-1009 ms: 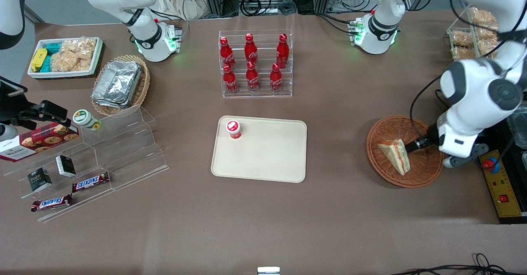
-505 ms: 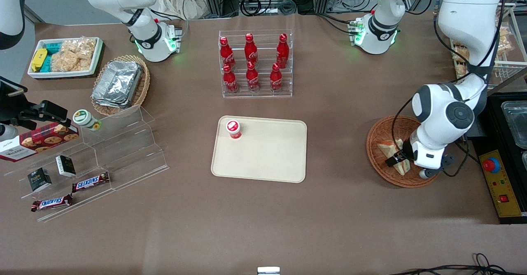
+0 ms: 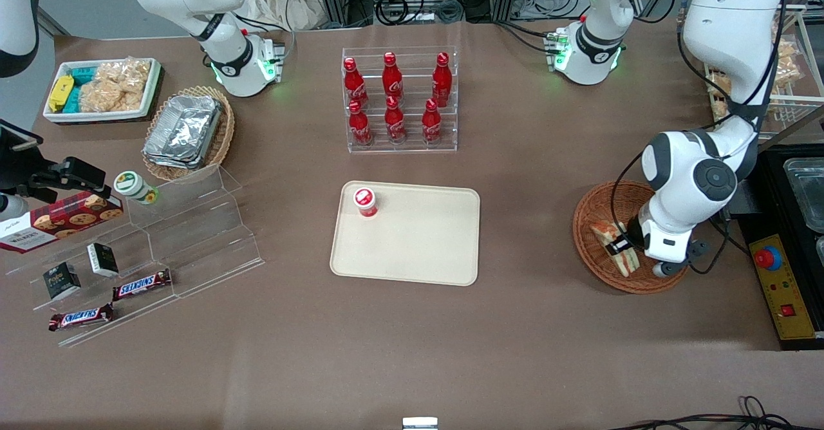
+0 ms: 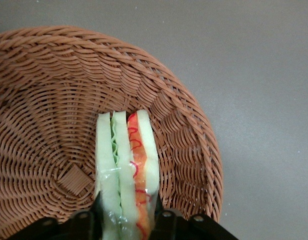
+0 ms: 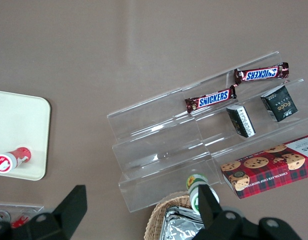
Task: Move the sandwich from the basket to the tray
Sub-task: 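Close the left gripper on the wrapped sandwich, then lift the sandwich out of the basket with the left gripper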
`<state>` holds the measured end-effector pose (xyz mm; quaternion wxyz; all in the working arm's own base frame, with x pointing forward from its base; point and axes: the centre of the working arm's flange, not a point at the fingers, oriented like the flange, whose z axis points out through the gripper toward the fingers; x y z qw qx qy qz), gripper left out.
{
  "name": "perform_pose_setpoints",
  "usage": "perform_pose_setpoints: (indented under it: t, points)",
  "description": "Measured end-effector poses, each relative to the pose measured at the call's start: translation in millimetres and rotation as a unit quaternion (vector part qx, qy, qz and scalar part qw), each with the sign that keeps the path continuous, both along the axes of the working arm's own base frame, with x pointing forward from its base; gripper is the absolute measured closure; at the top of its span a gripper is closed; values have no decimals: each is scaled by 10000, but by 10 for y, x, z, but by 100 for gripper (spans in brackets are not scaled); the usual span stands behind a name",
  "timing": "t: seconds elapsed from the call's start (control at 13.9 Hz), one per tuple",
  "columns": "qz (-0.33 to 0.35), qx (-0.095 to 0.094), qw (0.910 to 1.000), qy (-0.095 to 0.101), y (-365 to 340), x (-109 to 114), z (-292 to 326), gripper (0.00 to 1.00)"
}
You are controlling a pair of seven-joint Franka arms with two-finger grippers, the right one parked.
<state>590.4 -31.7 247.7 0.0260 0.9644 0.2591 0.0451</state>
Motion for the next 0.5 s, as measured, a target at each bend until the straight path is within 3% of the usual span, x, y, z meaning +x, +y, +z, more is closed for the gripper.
perform_pose_setpoints:
  t: [0.14, 0.5]
  points:
    - [-5, 0, 10000, -56, -1, 17, 84, 80]
    - [-267, 45, 9995, 168, -51, 140, 1261, 81]
